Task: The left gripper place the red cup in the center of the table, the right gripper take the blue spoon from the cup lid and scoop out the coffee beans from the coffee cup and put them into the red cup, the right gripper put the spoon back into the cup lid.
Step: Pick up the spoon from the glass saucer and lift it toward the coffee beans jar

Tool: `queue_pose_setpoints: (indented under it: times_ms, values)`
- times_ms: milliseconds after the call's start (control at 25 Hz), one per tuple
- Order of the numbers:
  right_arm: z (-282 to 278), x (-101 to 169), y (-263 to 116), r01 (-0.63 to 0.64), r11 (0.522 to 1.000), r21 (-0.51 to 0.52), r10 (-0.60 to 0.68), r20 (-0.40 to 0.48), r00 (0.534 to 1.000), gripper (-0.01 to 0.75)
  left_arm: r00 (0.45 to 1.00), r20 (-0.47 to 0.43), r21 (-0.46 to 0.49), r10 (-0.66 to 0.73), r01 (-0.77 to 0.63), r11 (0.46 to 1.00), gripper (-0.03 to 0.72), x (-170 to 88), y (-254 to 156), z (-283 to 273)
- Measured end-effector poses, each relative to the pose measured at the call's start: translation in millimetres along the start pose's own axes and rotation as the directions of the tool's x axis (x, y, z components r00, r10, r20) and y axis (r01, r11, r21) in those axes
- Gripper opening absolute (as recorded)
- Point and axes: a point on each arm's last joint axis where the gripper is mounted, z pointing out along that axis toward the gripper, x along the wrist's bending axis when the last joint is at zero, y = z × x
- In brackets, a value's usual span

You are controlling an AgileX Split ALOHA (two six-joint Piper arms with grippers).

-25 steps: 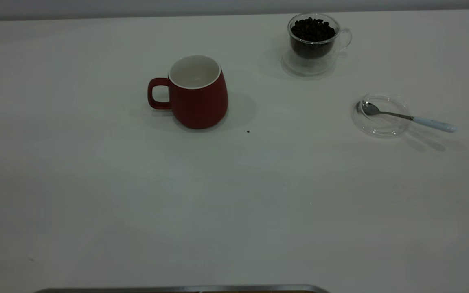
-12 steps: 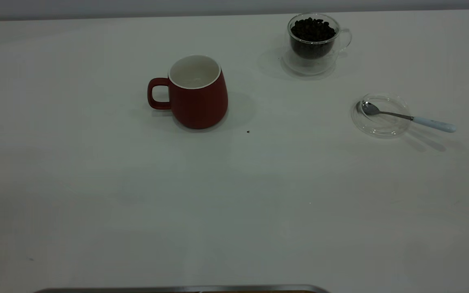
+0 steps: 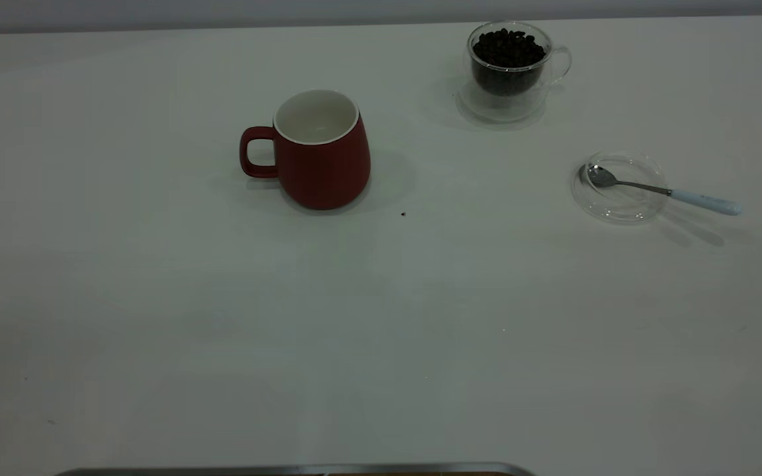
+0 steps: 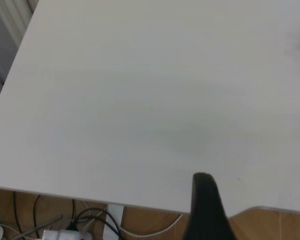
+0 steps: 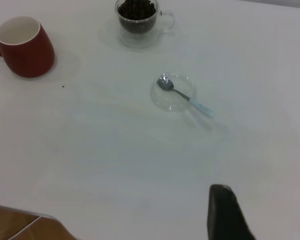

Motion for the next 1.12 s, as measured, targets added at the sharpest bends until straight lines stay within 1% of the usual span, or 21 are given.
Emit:
queue_pose_setpoints:
  times_ms: [1000, 1120]
  values:
    - [0.0, 0.0, 0.0, 0.0, 1.0, 0.0, 0.0, 0.0, 1.0, 0.405, 1.0, 0.0, 0.0, -0.001, 0.001, 1.0, 0.578, 0.0, 0.0, 0.0]
    - [0.0, 0.0, 0.1, -0.004, 1.0, -0.001, 0.004, 0.0, 1.0, 0.424, 1.0, 0.0, 0.0, -0.001, 0.001, 1.0, 0.578, 0.0, 0.0, 0.0]
